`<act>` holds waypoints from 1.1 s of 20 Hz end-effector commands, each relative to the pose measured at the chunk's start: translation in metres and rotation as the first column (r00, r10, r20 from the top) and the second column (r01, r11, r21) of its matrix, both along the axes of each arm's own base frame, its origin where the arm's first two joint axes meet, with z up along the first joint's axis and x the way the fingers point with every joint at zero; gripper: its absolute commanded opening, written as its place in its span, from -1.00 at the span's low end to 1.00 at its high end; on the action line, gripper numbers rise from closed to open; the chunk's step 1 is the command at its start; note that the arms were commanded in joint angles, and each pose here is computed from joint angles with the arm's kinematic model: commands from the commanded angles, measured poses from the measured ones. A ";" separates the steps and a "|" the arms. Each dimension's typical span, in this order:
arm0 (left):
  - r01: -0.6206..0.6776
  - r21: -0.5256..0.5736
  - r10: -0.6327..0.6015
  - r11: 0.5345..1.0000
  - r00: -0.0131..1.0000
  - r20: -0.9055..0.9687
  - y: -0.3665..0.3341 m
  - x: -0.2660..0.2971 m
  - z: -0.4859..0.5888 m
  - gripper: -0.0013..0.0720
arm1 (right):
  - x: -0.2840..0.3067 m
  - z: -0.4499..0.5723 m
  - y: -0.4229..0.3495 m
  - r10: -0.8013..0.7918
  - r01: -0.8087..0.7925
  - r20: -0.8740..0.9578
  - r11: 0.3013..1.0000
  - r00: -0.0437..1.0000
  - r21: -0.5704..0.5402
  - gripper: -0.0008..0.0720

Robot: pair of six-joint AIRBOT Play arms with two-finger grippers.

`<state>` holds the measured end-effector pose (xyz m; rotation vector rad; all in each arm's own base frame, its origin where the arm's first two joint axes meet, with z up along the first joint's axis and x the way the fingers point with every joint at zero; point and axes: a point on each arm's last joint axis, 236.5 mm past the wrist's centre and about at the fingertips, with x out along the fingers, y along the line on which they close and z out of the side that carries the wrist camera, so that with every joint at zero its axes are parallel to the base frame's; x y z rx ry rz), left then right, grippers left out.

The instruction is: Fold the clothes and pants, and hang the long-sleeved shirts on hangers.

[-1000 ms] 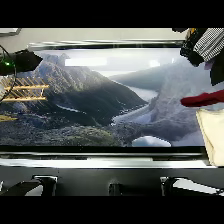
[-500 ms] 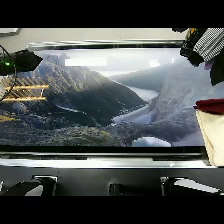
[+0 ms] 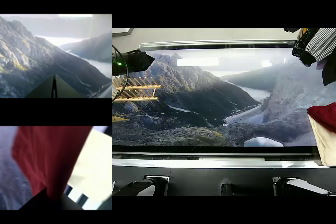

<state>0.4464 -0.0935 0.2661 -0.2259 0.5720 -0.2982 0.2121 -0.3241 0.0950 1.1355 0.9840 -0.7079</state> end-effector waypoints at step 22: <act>0.022 -0.085 -0.001 0.996 0.971 0.240 -0.019 0.021 0.058 -0.91 | 0.006 0.038 -0.033 -0.043 0.034 -0.034 0.971 0.998 -0.238 0.97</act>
